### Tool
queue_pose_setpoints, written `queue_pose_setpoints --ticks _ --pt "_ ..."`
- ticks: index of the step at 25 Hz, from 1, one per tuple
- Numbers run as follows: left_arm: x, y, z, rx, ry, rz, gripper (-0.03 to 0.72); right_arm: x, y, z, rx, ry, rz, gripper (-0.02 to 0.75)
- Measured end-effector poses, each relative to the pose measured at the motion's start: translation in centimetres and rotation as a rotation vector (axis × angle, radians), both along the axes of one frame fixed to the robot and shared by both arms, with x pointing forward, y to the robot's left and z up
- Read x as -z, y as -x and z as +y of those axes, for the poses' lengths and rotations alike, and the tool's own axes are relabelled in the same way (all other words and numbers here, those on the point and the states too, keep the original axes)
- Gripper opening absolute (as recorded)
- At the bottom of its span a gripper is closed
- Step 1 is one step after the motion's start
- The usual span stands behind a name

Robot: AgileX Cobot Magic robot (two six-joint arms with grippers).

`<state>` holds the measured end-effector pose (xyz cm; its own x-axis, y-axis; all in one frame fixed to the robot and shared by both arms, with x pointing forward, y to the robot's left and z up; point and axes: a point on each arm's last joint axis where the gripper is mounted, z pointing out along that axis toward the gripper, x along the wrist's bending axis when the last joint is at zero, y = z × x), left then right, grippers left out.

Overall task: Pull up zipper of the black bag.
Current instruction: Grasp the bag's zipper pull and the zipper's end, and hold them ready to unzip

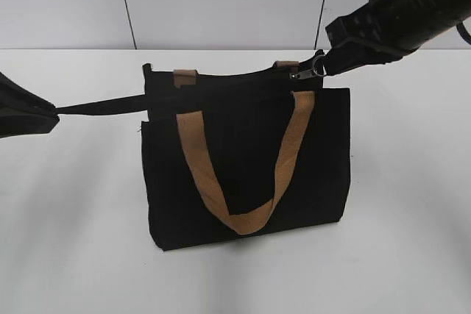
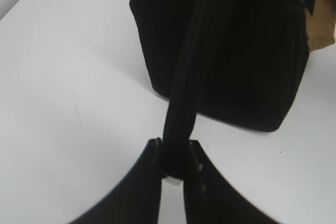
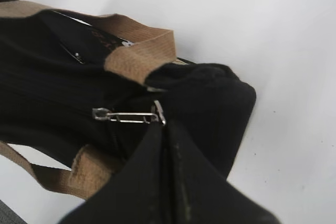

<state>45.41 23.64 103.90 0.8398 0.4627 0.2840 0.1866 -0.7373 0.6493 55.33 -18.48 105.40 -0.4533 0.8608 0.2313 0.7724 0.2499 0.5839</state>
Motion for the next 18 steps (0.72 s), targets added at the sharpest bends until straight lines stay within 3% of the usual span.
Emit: queue_pose_setpoints --ticks 15,18 --pt "0.0 0.0 -0.1 -0.002 0.012 0.004 0.077 -0.1 0.1 -1.1 0.002 0.036 0.015 0.002" --pt "0.0 0.0 -0.1 -0.001 0.010 0.004 0.077 -0.1 0.1 -1.4 -0.008 0.061 0.004 0.088"
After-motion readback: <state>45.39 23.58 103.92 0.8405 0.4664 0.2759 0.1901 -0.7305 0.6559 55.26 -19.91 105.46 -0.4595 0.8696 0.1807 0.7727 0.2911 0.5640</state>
